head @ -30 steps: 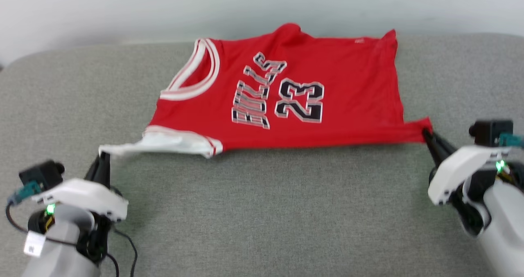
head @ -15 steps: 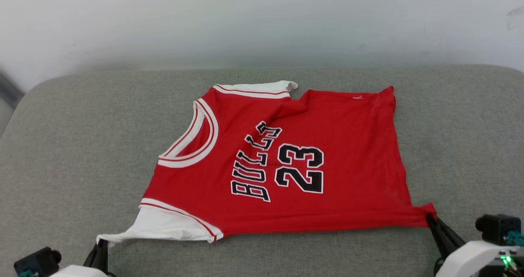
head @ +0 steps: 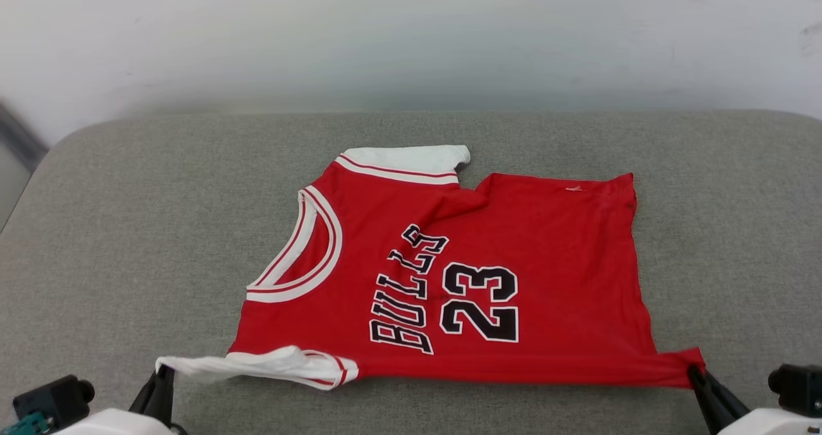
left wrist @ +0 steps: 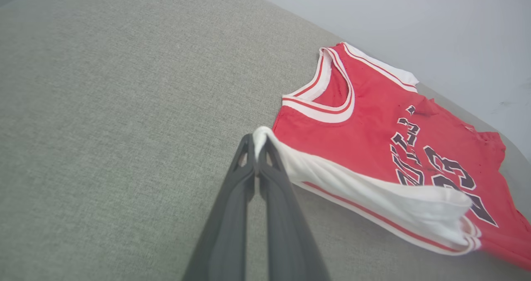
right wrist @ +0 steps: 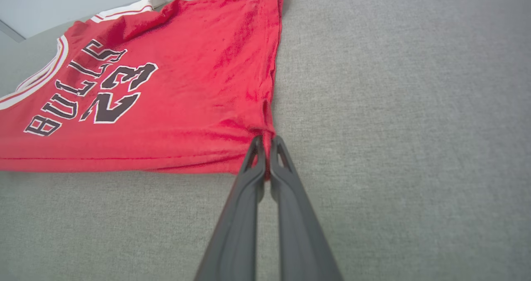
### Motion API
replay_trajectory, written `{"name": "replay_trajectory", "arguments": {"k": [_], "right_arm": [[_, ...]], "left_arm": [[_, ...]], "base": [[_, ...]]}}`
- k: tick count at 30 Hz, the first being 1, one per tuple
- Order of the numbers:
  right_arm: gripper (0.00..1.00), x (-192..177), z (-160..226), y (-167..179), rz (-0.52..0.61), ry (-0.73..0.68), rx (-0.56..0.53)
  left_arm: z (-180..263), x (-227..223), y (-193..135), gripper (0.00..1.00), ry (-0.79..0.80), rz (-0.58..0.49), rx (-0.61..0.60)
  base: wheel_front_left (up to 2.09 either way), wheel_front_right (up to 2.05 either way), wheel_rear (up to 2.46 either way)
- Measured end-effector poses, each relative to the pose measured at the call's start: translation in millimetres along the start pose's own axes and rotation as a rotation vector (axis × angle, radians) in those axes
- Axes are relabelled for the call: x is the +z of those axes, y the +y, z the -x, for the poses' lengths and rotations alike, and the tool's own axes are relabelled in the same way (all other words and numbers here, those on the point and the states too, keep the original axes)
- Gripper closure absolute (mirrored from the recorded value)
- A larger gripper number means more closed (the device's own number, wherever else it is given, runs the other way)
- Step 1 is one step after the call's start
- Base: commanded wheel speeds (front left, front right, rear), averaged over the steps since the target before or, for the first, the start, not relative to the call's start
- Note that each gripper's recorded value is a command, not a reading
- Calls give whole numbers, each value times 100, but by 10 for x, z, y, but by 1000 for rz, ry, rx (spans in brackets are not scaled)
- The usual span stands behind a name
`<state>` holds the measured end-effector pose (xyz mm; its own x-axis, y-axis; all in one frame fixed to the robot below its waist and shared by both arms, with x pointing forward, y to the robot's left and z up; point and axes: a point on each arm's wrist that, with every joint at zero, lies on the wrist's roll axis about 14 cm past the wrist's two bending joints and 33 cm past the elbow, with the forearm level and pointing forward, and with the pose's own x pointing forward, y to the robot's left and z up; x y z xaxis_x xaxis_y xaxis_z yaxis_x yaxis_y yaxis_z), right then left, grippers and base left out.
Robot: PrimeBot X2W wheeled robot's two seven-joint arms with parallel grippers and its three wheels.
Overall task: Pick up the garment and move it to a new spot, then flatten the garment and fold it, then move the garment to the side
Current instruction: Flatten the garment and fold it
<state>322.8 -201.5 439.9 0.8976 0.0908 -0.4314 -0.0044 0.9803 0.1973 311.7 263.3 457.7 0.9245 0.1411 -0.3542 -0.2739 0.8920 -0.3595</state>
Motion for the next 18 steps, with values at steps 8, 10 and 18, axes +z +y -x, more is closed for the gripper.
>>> {"name": "replay_trajectory", "arguments": {"k": [8,10,18], "right_arm": [[100,255,-259,70,24,-31,14],[100,243,-339,93,34,-15,23],[100,162,-725,134,54,59,55]], "left_arm": [[-380,218,-507,100,-46,-35,-139],[-472,232,-594,100,-47,-38,-163],[-884,137,-738,100,-2,-35,-191]], "base": [[0,0,0],[0,0,0],[0,0,0]]}}
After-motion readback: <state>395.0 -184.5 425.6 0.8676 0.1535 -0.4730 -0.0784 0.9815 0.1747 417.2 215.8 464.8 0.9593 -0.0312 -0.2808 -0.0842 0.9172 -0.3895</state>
